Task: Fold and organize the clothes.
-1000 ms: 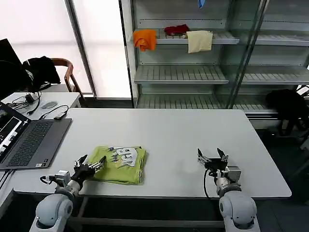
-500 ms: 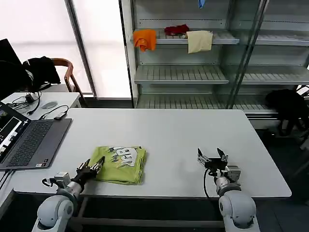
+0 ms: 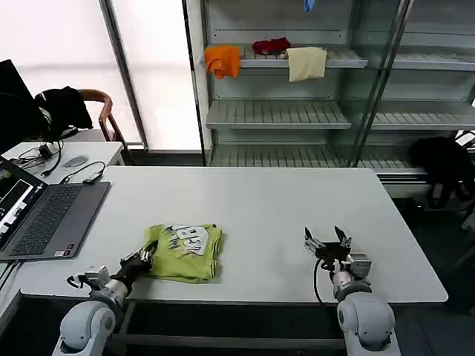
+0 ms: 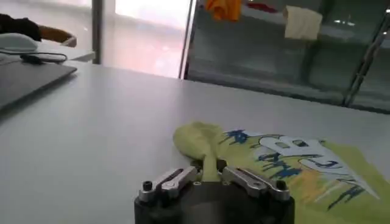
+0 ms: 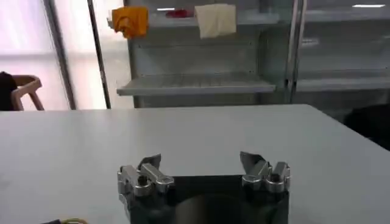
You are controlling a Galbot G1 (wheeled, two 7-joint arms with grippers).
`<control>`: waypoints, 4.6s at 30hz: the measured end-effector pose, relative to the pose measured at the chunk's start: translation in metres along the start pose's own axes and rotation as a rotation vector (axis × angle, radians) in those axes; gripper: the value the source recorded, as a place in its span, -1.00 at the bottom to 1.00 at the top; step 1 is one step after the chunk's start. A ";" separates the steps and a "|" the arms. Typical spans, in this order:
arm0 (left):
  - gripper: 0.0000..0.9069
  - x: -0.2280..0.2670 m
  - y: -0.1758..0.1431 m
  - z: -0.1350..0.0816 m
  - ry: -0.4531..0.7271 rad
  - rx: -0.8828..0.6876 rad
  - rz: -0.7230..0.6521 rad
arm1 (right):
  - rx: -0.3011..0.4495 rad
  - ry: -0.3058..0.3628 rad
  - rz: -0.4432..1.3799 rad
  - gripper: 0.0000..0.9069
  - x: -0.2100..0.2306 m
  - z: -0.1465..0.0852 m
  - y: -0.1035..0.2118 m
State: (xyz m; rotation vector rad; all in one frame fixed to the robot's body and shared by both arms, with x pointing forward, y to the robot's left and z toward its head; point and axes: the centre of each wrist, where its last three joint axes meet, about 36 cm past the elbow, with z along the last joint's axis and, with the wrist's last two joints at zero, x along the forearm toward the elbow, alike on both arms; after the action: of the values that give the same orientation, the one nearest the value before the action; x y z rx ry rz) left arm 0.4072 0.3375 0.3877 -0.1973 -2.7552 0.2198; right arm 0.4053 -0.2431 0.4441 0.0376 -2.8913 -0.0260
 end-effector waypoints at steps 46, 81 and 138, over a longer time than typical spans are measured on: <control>-0.96 0.021 -0.029 -0.113 -0.082 -0.576 -0.016 | -0.032 0.020 -0.012 1.00 -0.005 0.026 -0.018; 1.00 -0.032 -0.198 -0.094 -0.127 -0.239 0.284 | -0.068 0.010 -0.110 1.00 -0.006 0.006 0.010; 1.00 -0.008 -0.062 -0.099 -0.155 -0.124 -0.012 | -0.251 0.163 -0.323 -1.00 -0.021 0.005 0.103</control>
State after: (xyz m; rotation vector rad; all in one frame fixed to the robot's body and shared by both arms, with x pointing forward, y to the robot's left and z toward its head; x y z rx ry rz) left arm 0.4452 0.2885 0.4873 -0.2034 -2.9258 0.0631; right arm 0.4218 -0.1399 0.4362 0.4380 -2.6664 -0.4218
